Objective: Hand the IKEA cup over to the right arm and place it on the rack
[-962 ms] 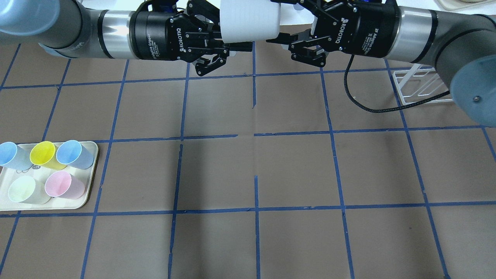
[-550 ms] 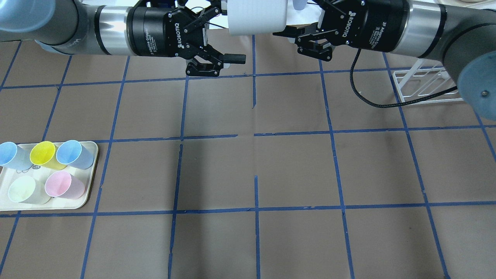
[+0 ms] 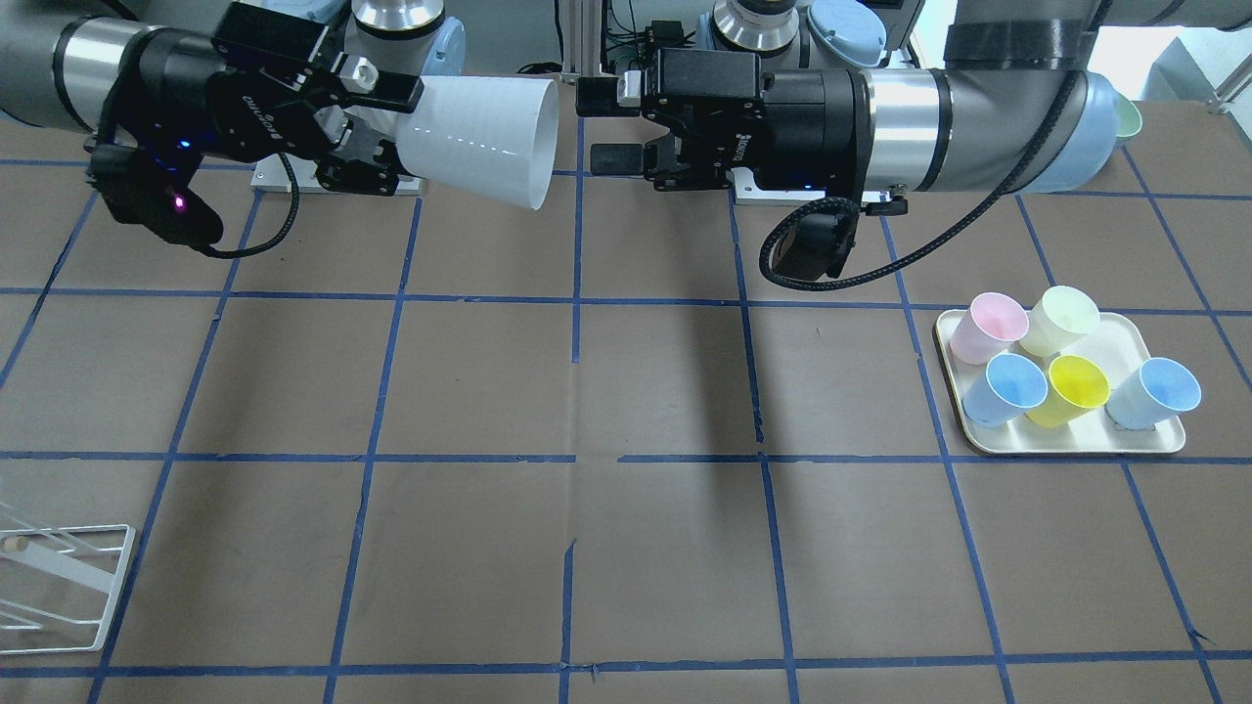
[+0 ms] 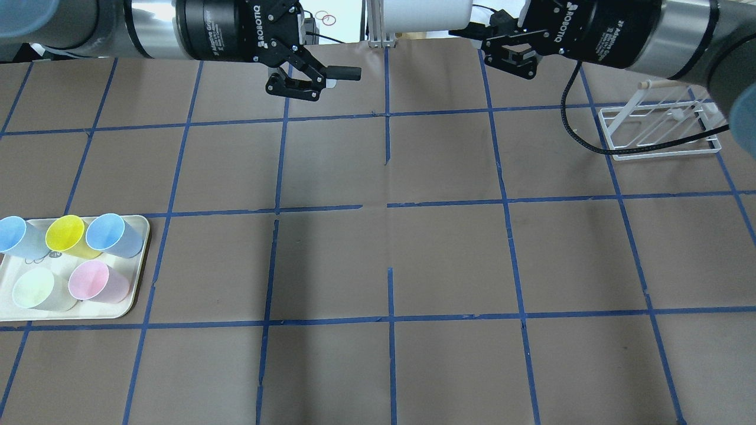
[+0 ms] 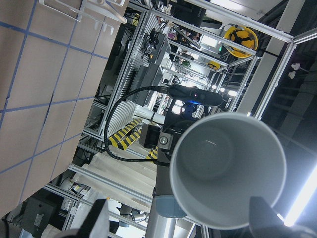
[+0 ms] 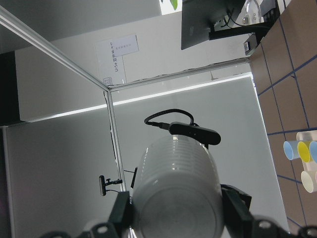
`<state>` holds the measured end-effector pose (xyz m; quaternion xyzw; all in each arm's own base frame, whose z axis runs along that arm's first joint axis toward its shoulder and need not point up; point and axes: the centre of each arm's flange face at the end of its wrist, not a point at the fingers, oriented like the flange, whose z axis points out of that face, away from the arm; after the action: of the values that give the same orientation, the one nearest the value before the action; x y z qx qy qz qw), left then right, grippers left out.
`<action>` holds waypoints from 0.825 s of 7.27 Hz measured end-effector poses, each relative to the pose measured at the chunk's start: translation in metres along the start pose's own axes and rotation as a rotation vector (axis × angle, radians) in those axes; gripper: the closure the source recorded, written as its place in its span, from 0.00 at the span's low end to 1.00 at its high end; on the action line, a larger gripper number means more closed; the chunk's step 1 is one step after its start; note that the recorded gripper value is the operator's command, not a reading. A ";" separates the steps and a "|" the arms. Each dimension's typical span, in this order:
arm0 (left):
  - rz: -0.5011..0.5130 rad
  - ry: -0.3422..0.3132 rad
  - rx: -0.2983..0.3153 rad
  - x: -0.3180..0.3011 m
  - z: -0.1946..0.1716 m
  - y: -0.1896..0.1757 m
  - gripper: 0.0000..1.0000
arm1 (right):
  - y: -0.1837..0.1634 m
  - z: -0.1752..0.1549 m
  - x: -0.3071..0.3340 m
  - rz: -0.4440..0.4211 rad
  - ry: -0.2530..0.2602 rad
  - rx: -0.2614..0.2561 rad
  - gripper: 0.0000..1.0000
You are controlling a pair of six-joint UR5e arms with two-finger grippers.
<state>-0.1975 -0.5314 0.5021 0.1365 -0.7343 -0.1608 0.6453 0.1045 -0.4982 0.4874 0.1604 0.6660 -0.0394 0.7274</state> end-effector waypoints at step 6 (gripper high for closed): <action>0.244 -0.913 0.234 -0.004 -0.046 -0.034 0.00 | -0.027 -0.085 -0.017 -0.093 0.486 0.099 1.00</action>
<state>-0.1521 -0.5635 0.4895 0.0364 -0.9661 -0.0439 0.2517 0.0142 -0.5023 0.4941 0.1698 0.8253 -0.0658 0.5345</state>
